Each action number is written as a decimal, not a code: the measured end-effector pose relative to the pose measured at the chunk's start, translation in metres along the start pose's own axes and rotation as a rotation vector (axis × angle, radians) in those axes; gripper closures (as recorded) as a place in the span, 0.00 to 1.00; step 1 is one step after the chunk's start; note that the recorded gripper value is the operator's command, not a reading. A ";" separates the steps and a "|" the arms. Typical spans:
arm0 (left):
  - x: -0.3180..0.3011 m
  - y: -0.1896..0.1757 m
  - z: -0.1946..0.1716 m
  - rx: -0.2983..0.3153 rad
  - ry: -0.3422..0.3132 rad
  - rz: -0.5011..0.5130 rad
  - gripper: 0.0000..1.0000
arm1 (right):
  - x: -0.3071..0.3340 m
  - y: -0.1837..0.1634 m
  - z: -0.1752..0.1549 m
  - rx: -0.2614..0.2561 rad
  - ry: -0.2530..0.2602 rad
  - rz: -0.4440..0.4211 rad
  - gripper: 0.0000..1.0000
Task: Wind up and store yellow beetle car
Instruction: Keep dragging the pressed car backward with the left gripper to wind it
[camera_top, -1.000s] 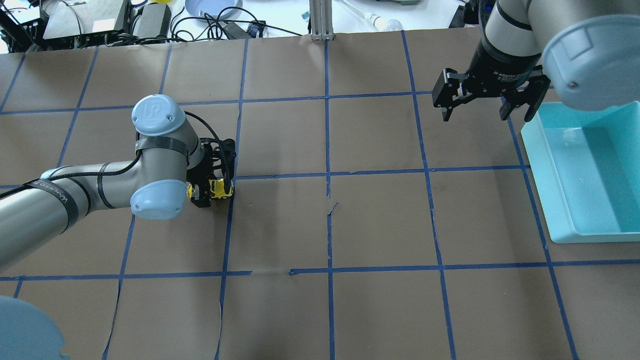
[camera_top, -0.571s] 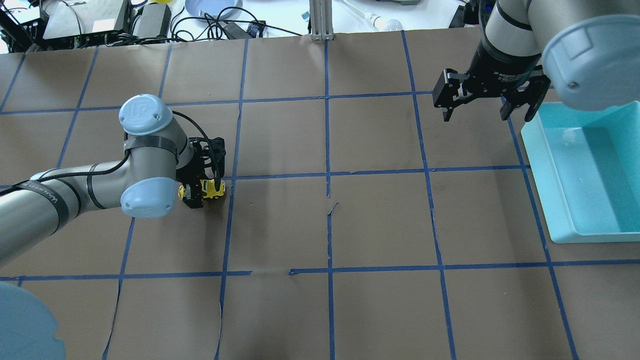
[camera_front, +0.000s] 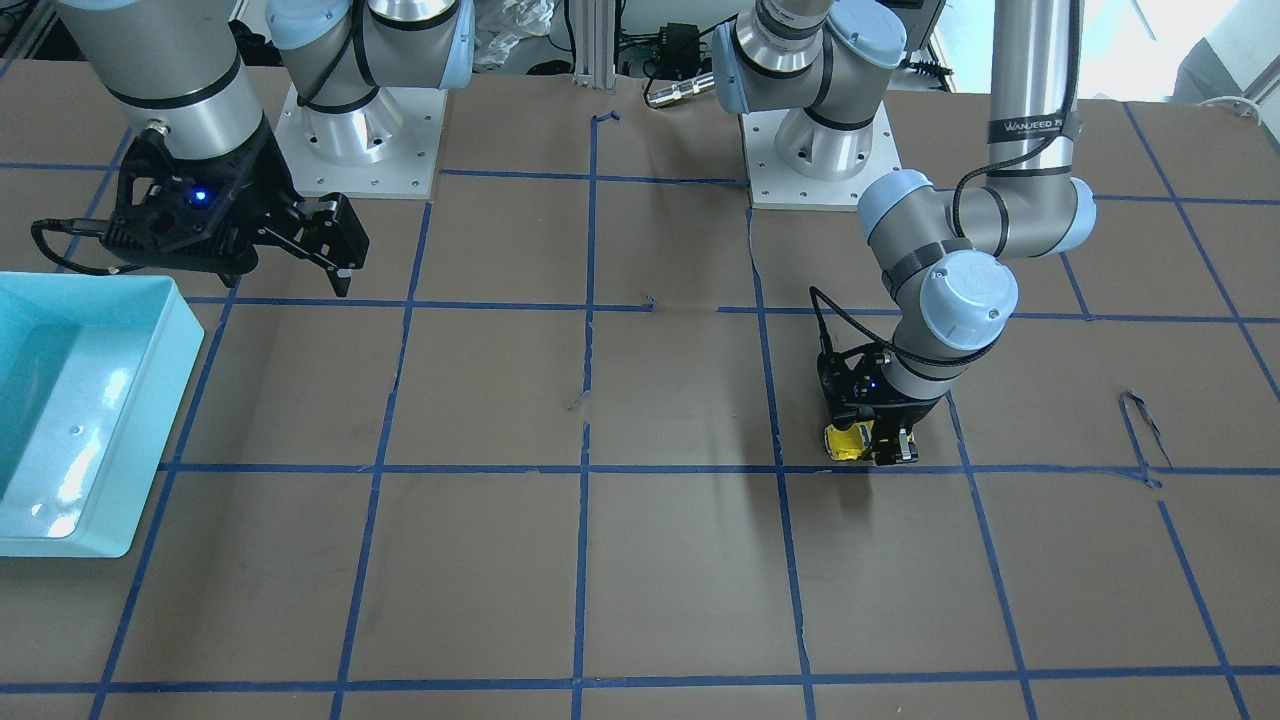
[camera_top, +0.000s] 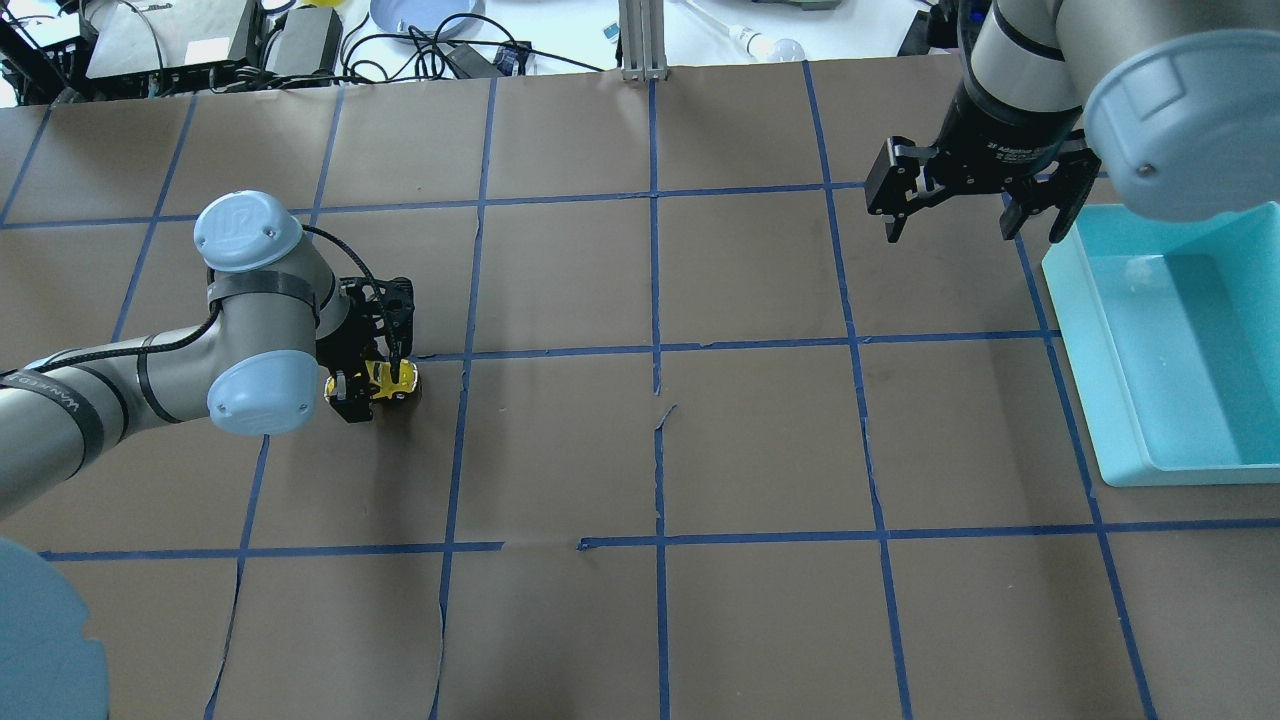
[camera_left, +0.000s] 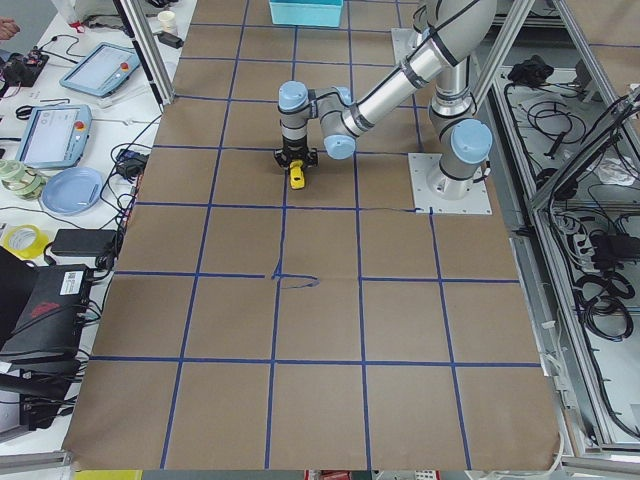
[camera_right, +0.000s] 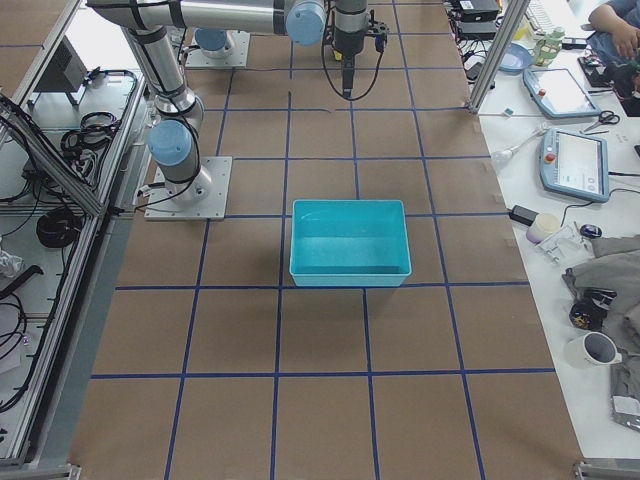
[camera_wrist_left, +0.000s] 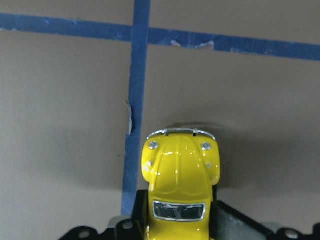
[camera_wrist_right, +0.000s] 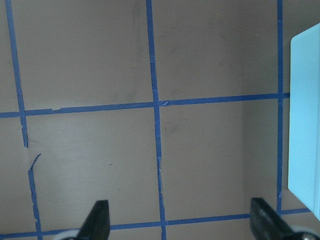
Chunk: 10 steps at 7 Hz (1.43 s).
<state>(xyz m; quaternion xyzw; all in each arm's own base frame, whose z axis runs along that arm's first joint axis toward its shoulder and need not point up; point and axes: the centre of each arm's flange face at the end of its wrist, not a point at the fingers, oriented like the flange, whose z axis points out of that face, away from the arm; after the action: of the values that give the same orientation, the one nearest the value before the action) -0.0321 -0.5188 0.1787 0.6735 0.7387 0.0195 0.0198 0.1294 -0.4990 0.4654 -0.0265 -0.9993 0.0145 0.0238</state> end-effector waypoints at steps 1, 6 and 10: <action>0.000 0.005 0.000 0.000 0.001 0.007 0.52 | 0.000 0.000 0.000 0.000 0.001 0.000 0.00; 0.003 0.013 -0.002 -0.003 -0.002 0.009 0.52 | 0.000 0.000 0.001 -0.002 0.001 0.000 0.00; 0.004 0.017 0.003 -0.009 0.008 0.040 0.52 | 0.000 0.000 0.000 0.000 -0.004 0.000 0.00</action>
<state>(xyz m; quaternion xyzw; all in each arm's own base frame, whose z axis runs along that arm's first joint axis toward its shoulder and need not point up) -0.0154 -0.5137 0.1763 0.6880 0.7250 0.0259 0.0192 0.1297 -0.4992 0.4650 -0.0266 -0.9993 0.0143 0.0217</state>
